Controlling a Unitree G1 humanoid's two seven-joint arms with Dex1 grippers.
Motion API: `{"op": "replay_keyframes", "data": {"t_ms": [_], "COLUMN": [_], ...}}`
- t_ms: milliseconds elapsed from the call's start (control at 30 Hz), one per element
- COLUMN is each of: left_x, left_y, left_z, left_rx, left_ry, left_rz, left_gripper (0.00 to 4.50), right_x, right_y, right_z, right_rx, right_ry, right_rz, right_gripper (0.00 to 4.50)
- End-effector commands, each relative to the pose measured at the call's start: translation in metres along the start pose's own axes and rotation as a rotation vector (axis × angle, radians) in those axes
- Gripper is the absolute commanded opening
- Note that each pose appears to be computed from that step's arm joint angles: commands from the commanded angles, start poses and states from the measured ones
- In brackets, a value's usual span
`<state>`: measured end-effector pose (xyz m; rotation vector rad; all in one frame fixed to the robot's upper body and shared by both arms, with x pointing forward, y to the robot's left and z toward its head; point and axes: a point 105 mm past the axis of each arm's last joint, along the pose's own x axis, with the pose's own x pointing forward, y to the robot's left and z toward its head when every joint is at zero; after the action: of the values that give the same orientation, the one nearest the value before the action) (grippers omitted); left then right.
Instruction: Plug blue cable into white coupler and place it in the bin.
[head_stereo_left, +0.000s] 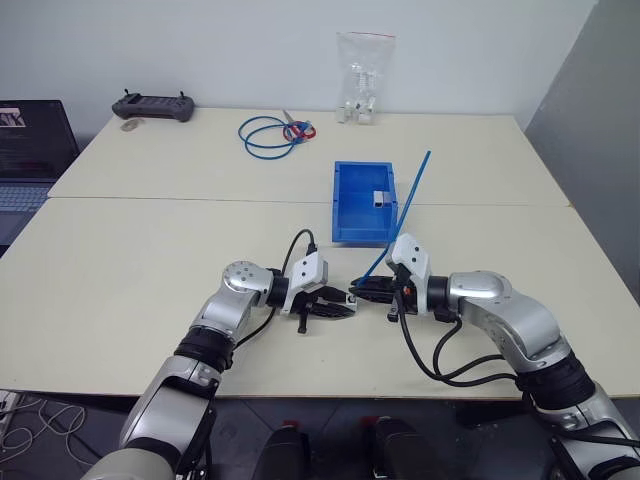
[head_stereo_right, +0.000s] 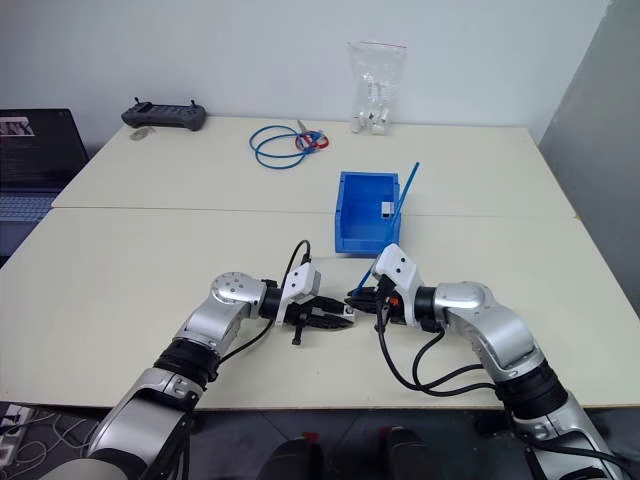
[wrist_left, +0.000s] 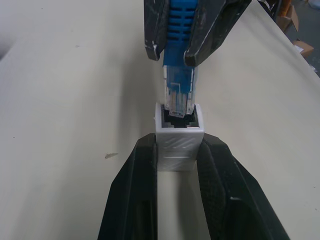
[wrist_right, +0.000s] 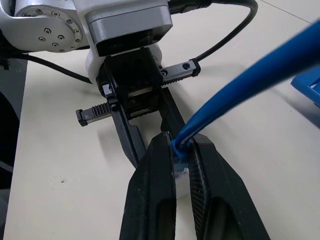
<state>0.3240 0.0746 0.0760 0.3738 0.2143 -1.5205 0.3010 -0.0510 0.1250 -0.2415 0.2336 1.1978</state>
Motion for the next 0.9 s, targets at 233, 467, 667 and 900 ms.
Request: {"op": "replay_keyframes", "data": {"t_ms": [233, 467, 667, 900], "left_x": [-0.002, -0.002, -0.003, -0.005], "left_y": [0.001, 0.0, -0.002, -0.003], "left_z": [0.009, 0.01, 0.009, 0.007], "left_rx": [0.032, 0.029, 0.028, 0.029], "left_ry": [-0.024, -0.029, -0.026, -0.021], "left_rz": [0.021, 0.019, 0.02, 0.03], "left_gripper": [0.75, 0.75, 0.75, 0.75], "right_x": [0.004, 0.006, 0.012, 0.017], "right_y": [0.011, 0.022, 0.01, 0.004], "right_z": [-0.011, -0.028, -0.024, -0.009], "right_rx": [-0.068, -0.213, -0.295, -0.137], "right_ry": [0.057, 0.135, 0.17, 0.211], "right_rz": [0.083, 0.208, 0.263, 0.347], "right_gripper": [0.11, 0.11, 0.11, 0.11]}}
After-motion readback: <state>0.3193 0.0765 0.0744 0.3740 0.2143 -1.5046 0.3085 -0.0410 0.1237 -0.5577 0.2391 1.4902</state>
